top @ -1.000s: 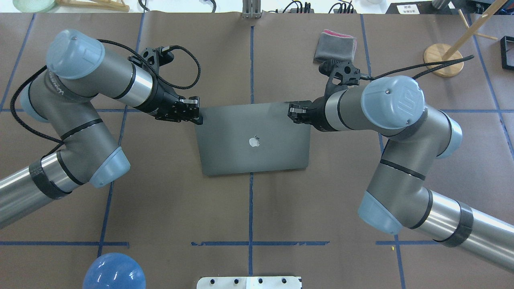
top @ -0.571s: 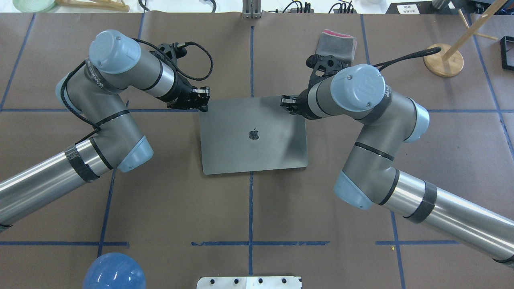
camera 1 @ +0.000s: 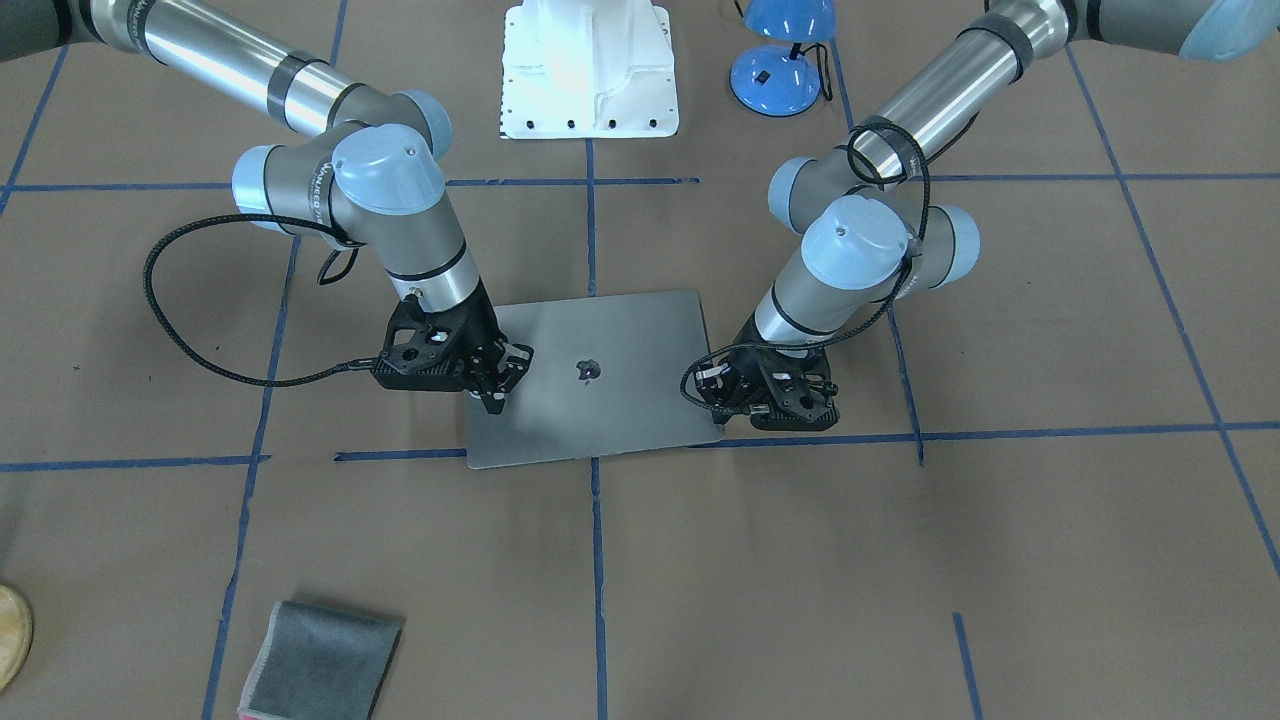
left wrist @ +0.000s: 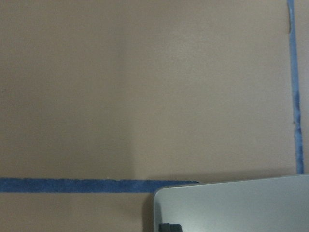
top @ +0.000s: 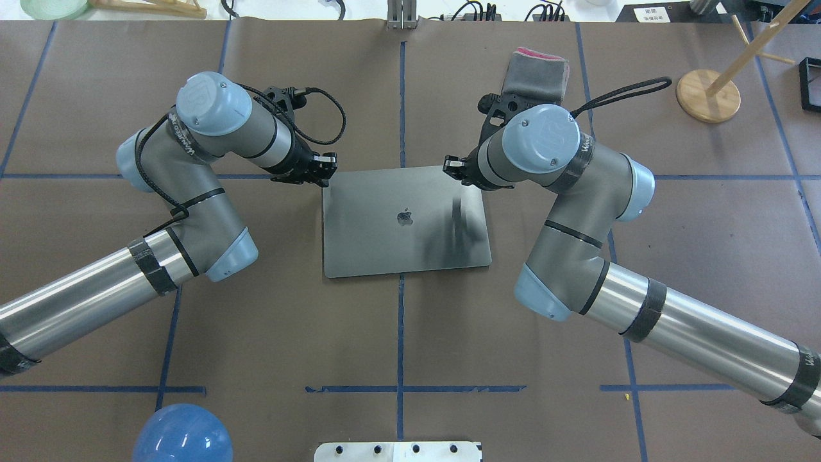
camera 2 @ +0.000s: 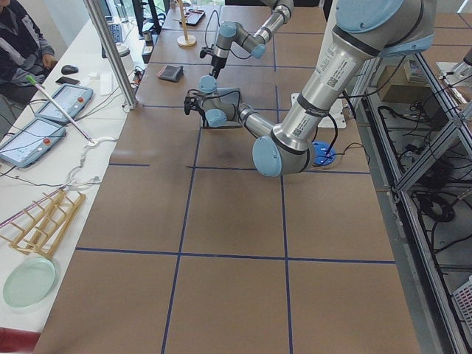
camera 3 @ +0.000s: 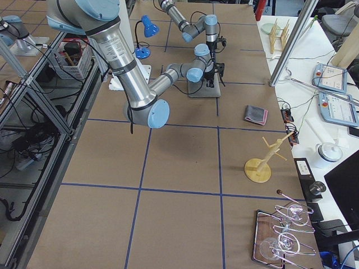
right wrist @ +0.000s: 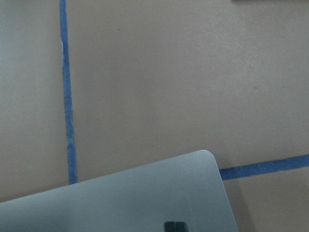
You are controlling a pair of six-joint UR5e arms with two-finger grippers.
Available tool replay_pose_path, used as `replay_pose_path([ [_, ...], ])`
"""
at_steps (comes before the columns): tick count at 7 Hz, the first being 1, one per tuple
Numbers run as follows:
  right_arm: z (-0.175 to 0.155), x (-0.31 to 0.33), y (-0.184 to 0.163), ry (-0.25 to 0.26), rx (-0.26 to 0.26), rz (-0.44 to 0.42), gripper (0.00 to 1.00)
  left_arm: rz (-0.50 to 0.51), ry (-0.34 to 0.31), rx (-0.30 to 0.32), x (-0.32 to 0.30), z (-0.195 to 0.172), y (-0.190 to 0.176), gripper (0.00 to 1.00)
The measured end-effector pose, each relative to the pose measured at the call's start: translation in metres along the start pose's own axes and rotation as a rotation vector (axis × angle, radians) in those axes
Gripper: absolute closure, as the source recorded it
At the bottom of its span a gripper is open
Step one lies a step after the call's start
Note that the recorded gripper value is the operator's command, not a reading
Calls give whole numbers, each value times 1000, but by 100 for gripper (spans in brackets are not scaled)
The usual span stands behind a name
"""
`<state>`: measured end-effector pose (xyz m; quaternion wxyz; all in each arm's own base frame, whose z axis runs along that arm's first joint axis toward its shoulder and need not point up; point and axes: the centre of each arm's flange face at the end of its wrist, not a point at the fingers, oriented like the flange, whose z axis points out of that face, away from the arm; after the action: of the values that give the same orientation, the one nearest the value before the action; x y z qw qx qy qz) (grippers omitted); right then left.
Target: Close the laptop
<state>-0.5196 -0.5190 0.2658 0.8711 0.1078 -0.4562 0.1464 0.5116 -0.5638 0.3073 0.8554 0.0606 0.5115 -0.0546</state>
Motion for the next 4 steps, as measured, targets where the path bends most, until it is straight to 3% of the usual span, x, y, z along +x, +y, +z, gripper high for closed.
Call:
replay_pose_path([
  [2,-22,0,-18,8,-32,29,1,-27,27,-48,-9,-29,-19,1],
  [4,-55,23,-47,66,-92,30,1,-69,-39,-57,-31,-68,-33,1],
])
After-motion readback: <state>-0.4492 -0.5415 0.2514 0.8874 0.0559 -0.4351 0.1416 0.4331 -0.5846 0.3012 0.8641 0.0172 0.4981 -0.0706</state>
